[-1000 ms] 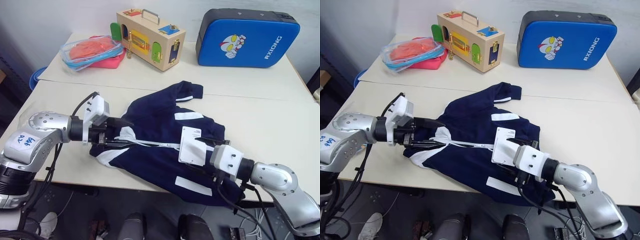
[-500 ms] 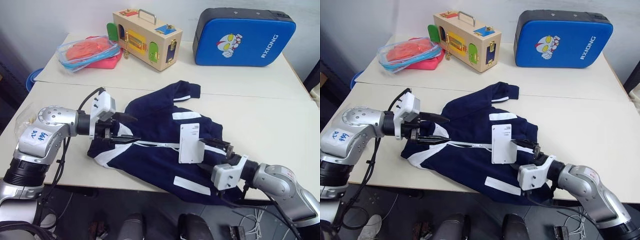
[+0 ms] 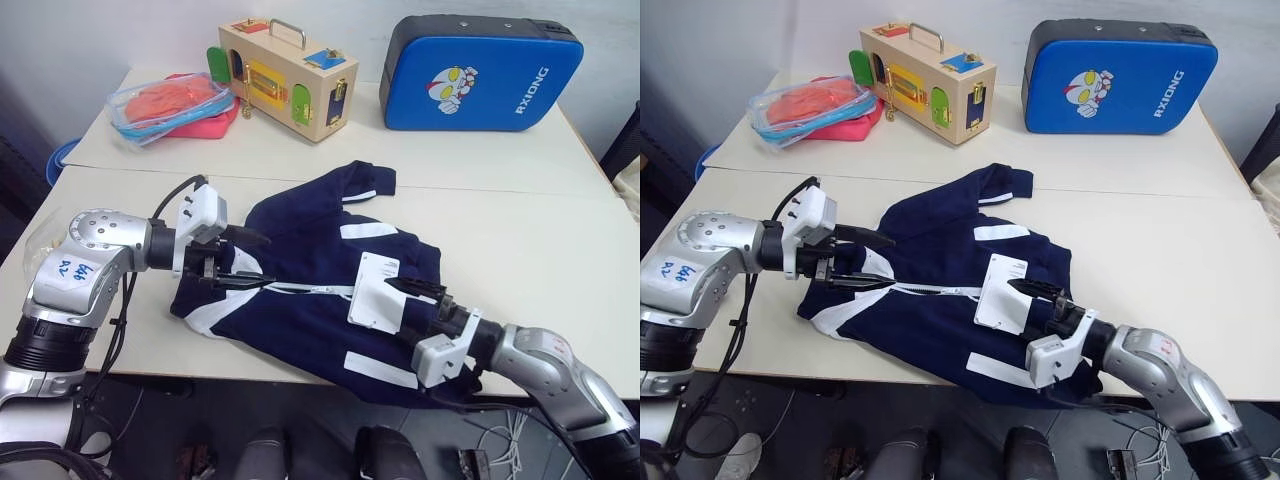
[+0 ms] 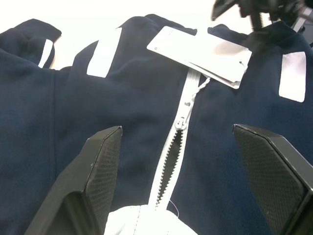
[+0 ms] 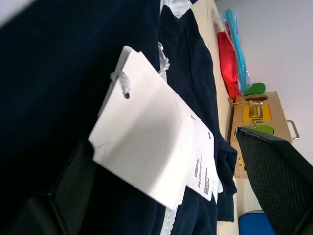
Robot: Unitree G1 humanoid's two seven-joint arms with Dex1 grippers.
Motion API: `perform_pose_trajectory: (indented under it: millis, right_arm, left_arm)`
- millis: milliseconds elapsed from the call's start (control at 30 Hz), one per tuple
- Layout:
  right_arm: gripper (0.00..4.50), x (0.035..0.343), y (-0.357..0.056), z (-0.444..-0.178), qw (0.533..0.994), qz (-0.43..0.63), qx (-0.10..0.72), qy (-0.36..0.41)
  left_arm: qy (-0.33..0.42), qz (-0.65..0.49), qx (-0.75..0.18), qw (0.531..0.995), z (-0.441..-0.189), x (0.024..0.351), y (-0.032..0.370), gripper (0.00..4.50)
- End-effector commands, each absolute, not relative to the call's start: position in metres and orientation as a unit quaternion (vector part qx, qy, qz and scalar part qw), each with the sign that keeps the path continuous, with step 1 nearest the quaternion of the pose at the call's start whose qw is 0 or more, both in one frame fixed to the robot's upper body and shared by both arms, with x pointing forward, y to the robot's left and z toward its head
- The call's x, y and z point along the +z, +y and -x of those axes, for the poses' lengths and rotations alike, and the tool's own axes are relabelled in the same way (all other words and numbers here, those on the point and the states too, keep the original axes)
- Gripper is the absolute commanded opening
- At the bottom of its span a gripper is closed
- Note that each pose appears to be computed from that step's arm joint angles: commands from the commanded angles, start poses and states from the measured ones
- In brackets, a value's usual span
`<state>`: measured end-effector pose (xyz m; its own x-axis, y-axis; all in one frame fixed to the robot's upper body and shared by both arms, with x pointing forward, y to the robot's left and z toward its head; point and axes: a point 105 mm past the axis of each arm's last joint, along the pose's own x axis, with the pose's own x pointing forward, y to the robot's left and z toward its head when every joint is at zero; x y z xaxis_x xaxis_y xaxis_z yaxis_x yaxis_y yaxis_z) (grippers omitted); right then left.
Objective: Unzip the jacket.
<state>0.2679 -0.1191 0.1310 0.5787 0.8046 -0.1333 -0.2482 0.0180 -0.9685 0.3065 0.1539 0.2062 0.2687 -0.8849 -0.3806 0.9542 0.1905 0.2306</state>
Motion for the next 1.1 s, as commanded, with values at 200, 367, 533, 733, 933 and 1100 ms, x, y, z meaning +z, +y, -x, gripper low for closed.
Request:
perform_pose_trajectory:
  millis: [200, 367, 533, 733, 933, 1100]
  right_arm:
    - [2.51, 0.14, -0.102, -0.257, 0.653, 0.559, 0.414, -0.3]
    - [0.77, 0.144, -0.105, -0.253, 0.647, 0.558, 0.421, -0.304]
    - [0.06, 0.154, -0.109, -0.254, 0.652, 0.552, 0.422, -0.304]
    - [0.06, 0.165, -0.11, -0.266, 0.652, 0.557, 0.418, -0.298]
    - [0.0, 0.165, -0.111, -0.265, 0.652, 0.557, 0.425, -0.291]
    - [0.0, 0.163, -0.112, -0.265, 0.655, 0.556, 0.427, -0.283]
  left_arm:
    - [0.076, -0.235, -0.578, 0.778, -0.307, 0.208, 0.168, 3.84]
    - [0.082, -0.24, -0.578, 0.776, -0.309, 0.199, 0.169, 3.84]
    - [0.088, -0.24, -0.587, 0.768, -0.317, 0.187, 0.168, 3.84]
    - [0.086, -0.24, -0.605, 0.754, -0.337, 0.167, 0.158, 3.84]
    - [0.083, -0.254, -0.622, 0.736, -0.346, 0.141, 0.153, 3.44]
    - [0.093, -0.287, -0.629, 0.717, -0.347, 0.13, 0.153, 2.4]
